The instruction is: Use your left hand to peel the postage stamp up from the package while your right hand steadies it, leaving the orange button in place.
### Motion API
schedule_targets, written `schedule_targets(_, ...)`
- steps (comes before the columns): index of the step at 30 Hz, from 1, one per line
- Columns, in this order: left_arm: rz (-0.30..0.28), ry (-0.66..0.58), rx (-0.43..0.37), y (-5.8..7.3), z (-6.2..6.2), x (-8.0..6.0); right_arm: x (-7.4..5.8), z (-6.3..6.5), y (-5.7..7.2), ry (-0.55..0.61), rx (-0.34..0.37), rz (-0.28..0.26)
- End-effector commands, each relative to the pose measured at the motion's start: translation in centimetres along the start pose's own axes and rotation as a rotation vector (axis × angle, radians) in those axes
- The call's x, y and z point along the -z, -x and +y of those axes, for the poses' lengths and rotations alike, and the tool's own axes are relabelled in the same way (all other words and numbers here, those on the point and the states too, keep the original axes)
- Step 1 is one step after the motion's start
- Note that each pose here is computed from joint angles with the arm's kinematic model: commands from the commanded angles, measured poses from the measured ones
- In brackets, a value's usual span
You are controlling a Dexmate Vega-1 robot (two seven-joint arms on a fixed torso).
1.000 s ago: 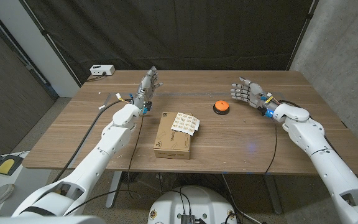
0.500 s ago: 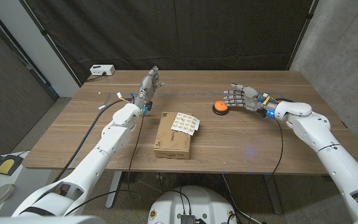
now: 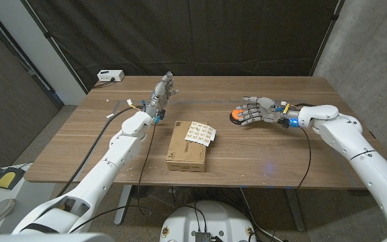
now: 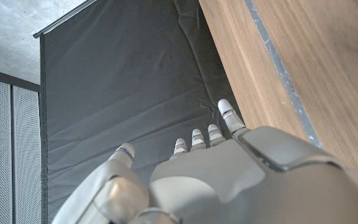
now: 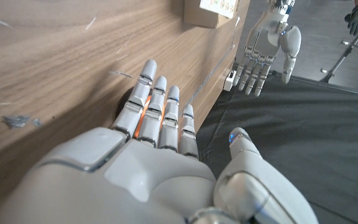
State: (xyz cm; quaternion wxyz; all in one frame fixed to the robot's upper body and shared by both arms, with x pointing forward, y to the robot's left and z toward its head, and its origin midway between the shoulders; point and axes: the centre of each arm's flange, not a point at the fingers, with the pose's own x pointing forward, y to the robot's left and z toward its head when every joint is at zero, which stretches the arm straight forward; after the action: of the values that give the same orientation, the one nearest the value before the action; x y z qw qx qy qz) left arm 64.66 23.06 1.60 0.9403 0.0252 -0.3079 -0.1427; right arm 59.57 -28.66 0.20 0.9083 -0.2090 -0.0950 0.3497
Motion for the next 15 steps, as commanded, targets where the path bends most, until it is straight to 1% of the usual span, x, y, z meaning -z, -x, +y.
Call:
schedule_targets(1, -0.008, -0.006, 0.008, -0.2, -0.5, -0.4, -0.4, 0.7, -0.1, 0.041, -0.109, 0.065)
schedule_targets(8, -0.009, -0.004, 0.019, -0.7, -0.5, -0.4, -0.5, 1.3, -1.3, 0.055, -0.182, 0.102)
schedule_targets(15, -0.003, -0.002, 0.032, -1.1, -0.4, -0.2, -0.4, 1.7, -2.7, 0.055, -0.231, 0.127)
